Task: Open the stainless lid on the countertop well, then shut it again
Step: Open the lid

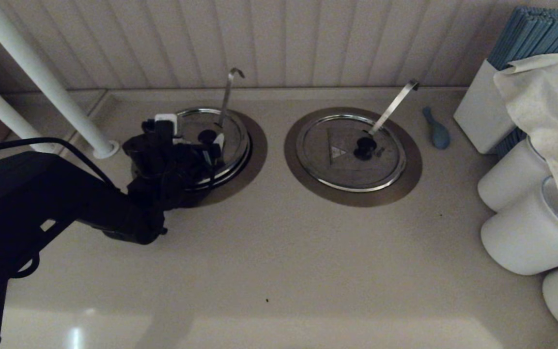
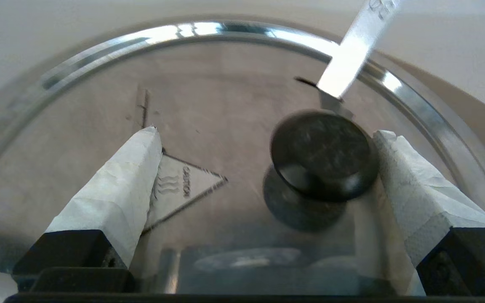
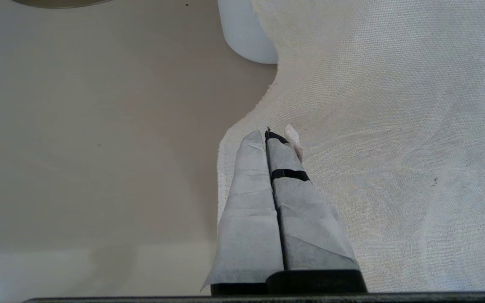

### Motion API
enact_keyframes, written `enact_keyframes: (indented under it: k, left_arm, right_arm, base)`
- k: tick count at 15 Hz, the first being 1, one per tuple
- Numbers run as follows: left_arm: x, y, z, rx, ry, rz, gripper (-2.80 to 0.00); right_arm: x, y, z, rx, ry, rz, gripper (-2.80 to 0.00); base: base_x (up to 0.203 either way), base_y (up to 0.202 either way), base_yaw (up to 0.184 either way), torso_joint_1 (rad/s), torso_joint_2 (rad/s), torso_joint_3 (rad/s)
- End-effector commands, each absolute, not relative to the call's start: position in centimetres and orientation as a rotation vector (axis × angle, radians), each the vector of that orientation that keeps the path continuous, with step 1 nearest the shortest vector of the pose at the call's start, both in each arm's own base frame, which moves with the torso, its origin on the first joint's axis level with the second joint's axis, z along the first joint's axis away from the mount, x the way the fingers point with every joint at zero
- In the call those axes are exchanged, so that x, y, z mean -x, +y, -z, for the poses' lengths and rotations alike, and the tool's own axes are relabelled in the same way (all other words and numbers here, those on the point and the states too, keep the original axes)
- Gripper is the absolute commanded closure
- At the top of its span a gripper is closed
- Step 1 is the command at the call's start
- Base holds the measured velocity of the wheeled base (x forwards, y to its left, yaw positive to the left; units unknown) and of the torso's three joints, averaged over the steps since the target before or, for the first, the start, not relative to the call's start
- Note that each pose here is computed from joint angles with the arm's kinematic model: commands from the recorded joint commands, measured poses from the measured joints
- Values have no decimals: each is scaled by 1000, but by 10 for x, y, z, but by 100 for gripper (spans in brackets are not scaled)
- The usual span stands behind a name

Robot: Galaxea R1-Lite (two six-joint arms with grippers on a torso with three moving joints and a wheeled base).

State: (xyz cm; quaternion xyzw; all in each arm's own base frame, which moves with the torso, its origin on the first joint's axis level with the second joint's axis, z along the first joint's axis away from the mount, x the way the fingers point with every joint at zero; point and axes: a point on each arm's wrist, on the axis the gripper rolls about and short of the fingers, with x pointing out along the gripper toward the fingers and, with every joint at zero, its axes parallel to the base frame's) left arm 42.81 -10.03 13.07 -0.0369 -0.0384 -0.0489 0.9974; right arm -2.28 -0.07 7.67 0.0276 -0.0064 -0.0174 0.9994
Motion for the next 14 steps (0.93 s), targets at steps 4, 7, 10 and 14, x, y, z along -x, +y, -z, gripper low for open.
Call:
enact_keyframes:
  k: [4,7,10,14]
  left_arm:
    - [-422,-111,-124,78,-7,131,-280]
    - [-417,-118,-118,67,37,162,-280]
    - [-414,-124,-112,57,88,187,-280]
    - [-416,-125,-119,62,59,173,-280]
  right_arm:
    - [23,-1,-77,-55,-12,35,0]
    - [23,-1,-77,-55,-12,35,0]
    - [23,-1,-77,-55,-12,35,0]
    - [23,-1,-77,-55,-12,35,0]
  base:
    - [0,0,0,0,0,0]
    - [0,0,0,0,0,0]
    - [0,0,0,0,0,0]
    - [0,0,0,0,0,0]
